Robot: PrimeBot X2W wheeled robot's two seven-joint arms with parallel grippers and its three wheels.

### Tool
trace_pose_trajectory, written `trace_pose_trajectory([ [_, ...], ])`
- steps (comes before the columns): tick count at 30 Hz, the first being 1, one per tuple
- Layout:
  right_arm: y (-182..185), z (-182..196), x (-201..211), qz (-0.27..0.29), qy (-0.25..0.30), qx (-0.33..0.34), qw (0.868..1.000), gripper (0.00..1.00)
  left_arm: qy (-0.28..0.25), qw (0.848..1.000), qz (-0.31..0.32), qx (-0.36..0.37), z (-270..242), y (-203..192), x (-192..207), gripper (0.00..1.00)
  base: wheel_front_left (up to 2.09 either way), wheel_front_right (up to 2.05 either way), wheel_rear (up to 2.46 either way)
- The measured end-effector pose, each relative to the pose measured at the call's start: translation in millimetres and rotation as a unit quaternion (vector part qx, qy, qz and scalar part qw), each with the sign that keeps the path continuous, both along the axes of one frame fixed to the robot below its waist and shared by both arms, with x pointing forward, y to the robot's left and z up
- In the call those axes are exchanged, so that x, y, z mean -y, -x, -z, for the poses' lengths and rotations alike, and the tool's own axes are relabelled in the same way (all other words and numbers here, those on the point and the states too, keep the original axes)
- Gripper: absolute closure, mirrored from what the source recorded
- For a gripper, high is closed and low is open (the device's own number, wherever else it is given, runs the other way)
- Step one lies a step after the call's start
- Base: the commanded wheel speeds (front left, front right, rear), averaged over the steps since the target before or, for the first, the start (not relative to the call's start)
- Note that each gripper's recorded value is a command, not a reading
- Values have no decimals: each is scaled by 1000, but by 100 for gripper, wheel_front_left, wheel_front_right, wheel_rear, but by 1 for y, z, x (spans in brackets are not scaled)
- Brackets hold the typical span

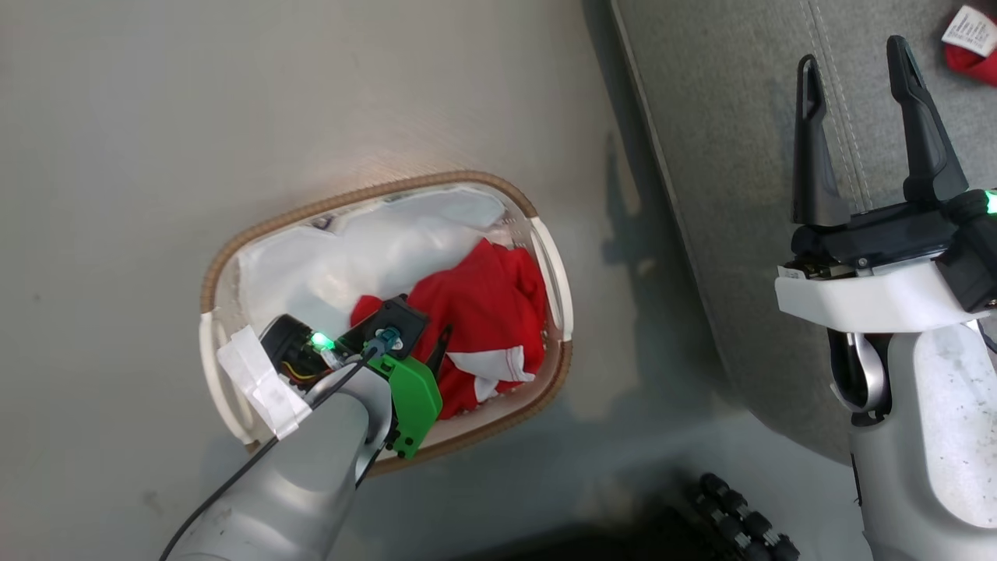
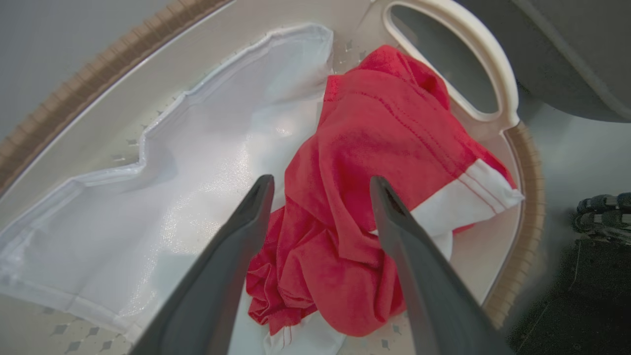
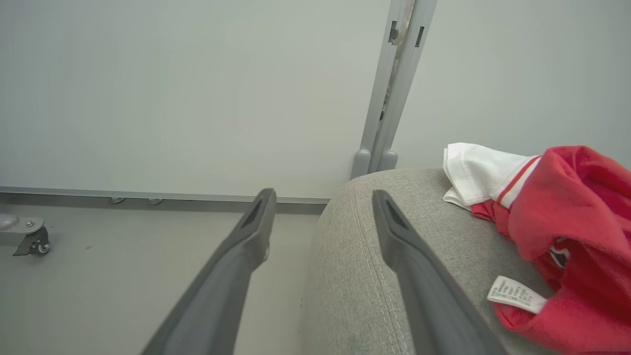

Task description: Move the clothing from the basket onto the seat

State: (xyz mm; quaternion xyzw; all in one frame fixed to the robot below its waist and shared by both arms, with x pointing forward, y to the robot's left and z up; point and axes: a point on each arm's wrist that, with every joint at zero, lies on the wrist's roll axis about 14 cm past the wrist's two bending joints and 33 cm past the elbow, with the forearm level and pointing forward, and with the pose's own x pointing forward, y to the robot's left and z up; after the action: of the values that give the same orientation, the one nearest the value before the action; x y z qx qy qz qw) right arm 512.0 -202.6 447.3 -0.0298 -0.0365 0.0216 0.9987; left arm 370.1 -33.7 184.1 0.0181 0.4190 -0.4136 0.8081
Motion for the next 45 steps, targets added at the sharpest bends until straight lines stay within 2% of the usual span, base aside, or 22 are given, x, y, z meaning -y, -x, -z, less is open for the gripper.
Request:
trace_pose_trajectory([
  [14, 0, 52, 18, 17, 12, -54, 998, 0, 10, 997, 23, -75, 62, 20, 25, 0, 0, 0, 0],
  [15, 0, 55, 19, 18, 13, -57, 998, 0, 13, 997, 24, -77, 64, 21, 28, 7, 0, 0, 0],
  [16, 0, 56, 20, 20, 14, -59, 998, 0, 16, 996, 24, -81, 66, 23, 30, 38, 0, 0, 0],
  [17, 0, 57, 21, 21, 14, -60, 998, 0, 18, 996, 24, -84, 66, 24, 32, 64, 0, 0, 0],
  [18, 1, 59, 22, 22, 15, -62, 998, 0, 21, 996, 26, -86, 67, 25, 34, 87, 0, 0, 0],
  [19, 1, 60, 24, 24, 16, -64, 998, 0, 24, 996, 26, -87, 67, 26, 36, 100, 0, 0, 0],
  [31, -1, 54, 22, 24, 21, -61, 998, 0, 43, 998, 13, -49, 38, 5, 35, 100, 0, 0, 0],
  [39, 1, 32, 19, 22, 26, -44, 998, 0, 66, 997, -29, 23, -8, -30, 15, 100, 0, 0, 0],
  [45, 15, 18, 15, 22, 26, -44, 998, 0, 89, 990, -52, 96, -61, -50, 5, 100, 0, 0, 0],
])
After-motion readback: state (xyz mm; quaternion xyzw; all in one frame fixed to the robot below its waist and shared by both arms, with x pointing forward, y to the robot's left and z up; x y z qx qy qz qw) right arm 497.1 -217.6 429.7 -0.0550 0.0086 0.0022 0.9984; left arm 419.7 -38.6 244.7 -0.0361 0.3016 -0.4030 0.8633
